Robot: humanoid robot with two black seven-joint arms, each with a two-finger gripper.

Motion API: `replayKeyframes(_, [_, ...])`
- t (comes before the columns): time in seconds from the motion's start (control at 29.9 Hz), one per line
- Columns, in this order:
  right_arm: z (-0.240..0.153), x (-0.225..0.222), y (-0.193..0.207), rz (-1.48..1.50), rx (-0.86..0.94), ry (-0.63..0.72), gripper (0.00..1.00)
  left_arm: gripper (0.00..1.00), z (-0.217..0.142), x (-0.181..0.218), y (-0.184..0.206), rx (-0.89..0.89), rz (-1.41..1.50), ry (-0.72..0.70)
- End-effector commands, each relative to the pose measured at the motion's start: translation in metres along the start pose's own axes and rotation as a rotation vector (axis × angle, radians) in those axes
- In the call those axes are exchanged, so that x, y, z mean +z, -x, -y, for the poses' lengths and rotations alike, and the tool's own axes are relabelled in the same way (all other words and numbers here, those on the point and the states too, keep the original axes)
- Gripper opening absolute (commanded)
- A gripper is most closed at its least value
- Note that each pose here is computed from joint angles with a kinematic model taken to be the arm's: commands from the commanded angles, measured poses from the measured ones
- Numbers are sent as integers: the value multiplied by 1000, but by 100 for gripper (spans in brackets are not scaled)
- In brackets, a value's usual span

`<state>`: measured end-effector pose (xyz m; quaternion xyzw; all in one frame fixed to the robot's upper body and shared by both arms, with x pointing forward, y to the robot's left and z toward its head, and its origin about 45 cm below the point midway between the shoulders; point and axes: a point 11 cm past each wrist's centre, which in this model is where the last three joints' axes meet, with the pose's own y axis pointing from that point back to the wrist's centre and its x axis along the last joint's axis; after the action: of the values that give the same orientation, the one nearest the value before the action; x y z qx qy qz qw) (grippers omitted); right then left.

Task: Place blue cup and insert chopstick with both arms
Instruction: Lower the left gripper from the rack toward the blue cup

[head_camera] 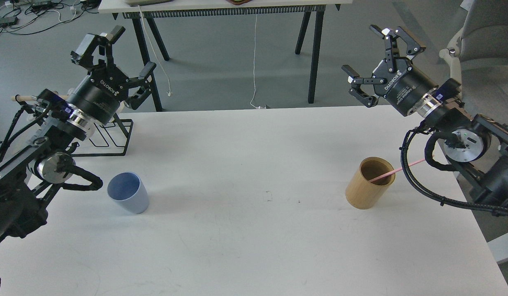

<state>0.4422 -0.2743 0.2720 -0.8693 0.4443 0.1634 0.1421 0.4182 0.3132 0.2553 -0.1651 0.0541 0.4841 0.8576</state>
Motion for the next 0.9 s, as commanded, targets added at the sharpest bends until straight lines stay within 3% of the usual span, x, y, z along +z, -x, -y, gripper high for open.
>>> replayKeyframes(0.0, [1, 2, 1, 3, -3, 2, 96, 100, -3, 2, -1, -1, 7, -5])
replayKeyframes(0.43, [1, 5, 2, 0, -6, 13, 96, 100, -7, 23, -13, 14, 47, 13])
replayKeyframes(0.67, [2, 5, 3, 1, -10, 13, 96, 100, 4, 91, 20, -120, 106, 149])
replayKeyframes(0.77, [0, 2, 1, -6, -4, 10, 96, 100, -2, 117, 39, -233, 287, 89])
replayKeyframes(0.87, [-1, 2, 1, -6, -4, 11, 96, 100, -14, 106, 51, -371, 560, -105])
